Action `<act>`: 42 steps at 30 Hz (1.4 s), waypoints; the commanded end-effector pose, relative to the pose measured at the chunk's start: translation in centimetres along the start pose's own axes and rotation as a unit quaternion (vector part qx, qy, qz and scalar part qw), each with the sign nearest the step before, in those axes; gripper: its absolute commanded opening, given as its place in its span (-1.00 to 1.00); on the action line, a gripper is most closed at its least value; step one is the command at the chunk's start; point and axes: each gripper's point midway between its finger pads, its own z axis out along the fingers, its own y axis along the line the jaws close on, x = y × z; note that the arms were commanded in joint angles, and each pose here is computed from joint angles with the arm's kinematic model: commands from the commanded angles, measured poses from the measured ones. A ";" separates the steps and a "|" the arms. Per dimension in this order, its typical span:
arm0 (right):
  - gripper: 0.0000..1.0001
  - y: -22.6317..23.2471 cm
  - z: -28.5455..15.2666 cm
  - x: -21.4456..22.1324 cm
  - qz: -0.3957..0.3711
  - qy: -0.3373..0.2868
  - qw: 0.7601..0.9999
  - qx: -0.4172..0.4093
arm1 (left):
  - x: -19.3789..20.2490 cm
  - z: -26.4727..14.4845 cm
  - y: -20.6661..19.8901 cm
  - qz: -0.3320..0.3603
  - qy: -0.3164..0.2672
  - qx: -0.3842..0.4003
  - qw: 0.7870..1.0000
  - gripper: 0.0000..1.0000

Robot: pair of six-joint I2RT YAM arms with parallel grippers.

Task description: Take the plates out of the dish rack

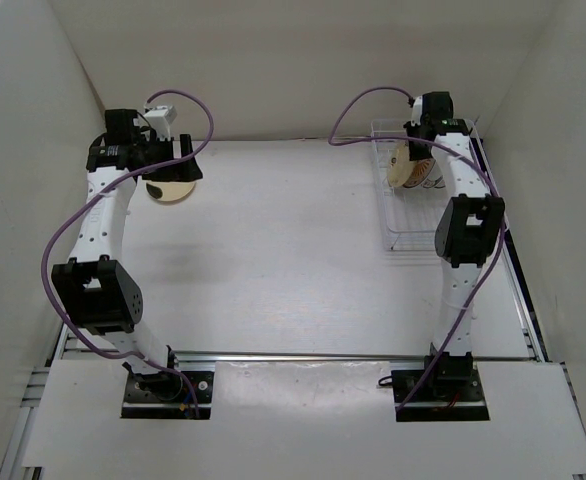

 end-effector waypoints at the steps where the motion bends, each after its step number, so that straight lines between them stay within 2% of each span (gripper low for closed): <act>1: -0.51 -1.1 0.0 -2.9 0.004 -0.047 0.999 0.018 | -1.0 -2.1 -1.0 0.017 -0.025 0.004 1.000 0.92; 3: -0.68 -1.1 0.2 -3.1 0.004 -0.050 0.999 0.019 | -1.0 -2.1 -1.0 0.017 -0.025 0.004 1.000 0.92; 4: -0.85 -1.4 0.4 -3.3 0.004 -0.053 0.998 0.027 | -1.0 -2.1 -1.0 0.017 -0.025 0.004 1.000 0.92; 6: -1.00 -1.6 0.4 -3.3 0.005 -0.052 0.998 0.032 | -1.0 -2.1 -1.0 0.017 -0.025 0.004 1.000 0.92; 12: -1.00 -1.8 -1.0 -4.3 0.008 -0.066 0.997 0.049 | -0.7 -1.9 -0.9 0.015 -0.021 0.004 1.000 0.92; 28: -1.00 -2.3 -10.0 -9.2 -0.010 -0.143 0.973 0.183 | -1.9 -1.7 -2.0 0.011 -0.033 0.038 0.999 0.92; 38: -1.00 -1.3 -14.7 -11.3 -0.010 -0.184 0.963 0.196 | -2.1 -1.7 -2.5 0.009 -0.038 0.053 0.998 0.92; 42: -1.00 0.2 -17.2 -12.2 0.000 -0.209 0.964 0.165 | -2.1 -1.7 -2.5 0.004 -0.038 0.053 0.998 0.92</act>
